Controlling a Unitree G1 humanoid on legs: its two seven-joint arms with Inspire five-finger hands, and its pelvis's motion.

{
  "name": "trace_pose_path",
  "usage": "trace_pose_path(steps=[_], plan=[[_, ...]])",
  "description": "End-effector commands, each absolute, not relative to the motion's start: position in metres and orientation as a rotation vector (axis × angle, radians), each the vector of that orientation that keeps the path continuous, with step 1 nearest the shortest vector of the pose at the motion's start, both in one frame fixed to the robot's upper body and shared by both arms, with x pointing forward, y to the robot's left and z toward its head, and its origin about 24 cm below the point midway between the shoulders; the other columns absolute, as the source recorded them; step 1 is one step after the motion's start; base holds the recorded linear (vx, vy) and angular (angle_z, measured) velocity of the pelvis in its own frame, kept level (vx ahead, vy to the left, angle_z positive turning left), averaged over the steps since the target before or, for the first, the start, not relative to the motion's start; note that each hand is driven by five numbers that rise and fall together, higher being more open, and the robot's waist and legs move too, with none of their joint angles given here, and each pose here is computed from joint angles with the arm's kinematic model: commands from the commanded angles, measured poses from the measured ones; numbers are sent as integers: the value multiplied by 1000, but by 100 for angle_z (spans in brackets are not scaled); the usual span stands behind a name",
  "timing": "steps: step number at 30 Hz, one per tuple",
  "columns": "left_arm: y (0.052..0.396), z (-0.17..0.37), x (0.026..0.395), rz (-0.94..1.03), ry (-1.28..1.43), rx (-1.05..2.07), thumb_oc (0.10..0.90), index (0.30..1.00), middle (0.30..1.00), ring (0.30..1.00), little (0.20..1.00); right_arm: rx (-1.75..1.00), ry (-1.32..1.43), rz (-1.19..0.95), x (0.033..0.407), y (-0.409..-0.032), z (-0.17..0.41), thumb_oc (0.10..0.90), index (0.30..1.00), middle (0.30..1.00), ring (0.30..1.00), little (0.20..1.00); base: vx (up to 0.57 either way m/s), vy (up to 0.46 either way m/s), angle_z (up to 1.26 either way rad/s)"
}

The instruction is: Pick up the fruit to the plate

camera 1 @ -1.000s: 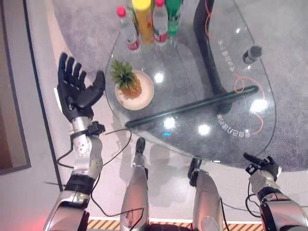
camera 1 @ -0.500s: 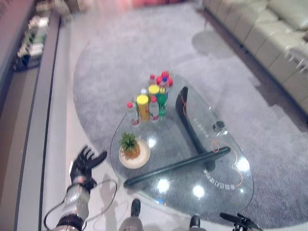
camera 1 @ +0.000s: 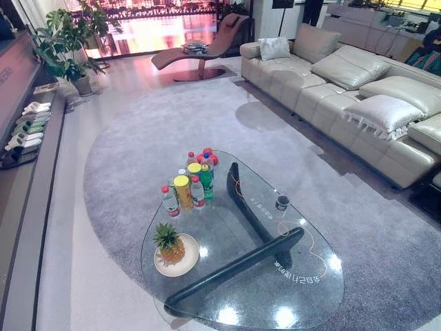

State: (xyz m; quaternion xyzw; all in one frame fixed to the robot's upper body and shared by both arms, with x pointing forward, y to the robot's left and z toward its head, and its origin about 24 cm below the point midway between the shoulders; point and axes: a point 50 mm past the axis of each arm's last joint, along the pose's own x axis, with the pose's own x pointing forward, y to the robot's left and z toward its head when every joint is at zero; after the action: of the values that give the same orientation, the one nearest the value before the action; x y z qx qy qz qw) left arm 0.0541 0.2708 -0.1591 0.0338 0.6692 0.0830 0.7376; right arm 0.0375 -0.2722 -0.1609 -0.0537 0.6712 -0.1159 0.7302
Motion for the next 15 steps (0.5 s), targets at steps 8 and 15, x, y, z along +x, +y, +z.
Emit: trace_pose_path(steps=[8,15], plan=[[261,-156,82,-46,1475,100,800,900,900,900,900,-300,1507,-115,62,-283,-154,800,900,900,900,900,-4,-1,-7],[253,-155,98,-144,1422,141,800,900,900,900,900,-361,1541,-24,65,-282,-153,800,900,900,900,900,0,0,0]])
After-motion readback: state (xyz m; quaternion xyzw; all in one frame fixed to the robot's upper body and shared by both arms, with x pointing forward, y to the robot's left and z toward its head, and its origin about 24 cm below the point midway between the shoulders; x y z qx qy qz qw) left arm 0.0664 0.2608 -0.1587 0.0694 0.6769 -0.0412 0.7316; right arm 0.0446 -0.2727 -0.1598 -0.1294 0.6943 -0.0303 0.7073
